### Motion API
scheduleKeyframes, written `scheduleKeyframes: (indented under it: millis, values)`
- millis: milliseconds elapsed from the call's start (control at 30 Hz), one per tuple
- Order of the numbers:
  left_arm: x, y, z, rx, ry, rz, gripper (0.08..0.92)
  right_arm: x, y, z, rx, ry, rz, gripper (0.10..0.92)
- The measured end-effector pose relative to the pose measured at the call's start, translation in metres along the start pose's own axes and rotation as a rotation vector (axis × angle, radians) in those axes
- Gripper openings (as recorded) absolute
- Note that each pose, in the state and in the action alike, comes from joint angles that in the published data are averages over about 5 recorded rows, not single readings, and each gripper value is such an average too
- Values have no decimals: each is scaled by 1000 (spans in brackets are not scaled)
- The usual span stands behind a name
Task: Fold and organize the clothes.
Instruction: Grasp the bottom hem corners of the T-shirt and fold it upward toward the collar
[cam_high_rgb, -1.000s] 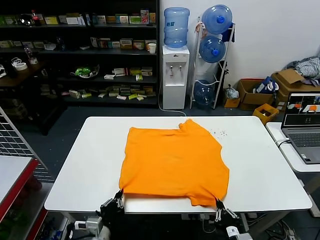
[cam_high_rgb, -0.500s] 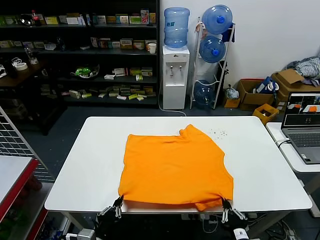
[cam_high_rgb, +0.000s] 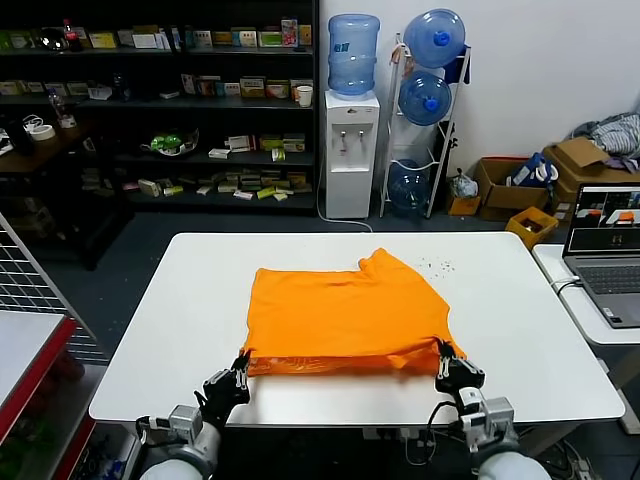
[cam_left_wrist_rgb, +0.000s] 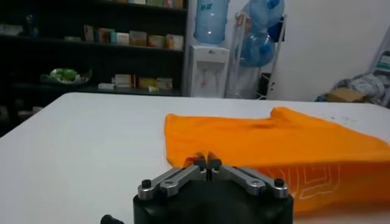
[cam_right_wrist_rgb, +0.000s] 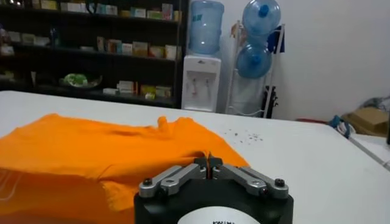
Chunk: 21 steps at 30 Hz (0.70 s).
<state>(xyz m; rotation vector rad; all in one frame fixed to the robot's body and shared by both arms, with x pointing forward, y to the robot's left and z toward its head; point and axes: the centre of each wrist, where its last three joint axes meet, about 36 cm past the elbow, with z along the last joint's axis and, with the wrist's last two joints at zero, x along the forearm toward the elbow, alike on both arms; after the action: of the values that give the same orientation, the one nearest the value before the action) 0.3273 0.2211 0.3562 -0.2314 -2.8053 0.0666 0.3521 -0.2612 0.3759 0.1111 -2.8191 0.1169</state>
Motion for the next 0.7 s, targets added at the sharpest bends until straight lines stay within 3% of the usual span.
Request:
scheduleKeyframes:
  millis: [267, 467, 700]
  values:
    - [-38, 6, 1, -36, -3, -14, 122, -38, 3, -8, -5, 14, -31, 149]
    - [-59, 10, -1, -49, -4, -29, 261, -57, 2, -10, 5, 13, -51, 307]
    - [-60, 17, -2, -66, 4, -48, 469, -56, -10, -6, 43, -10, -71, 506]
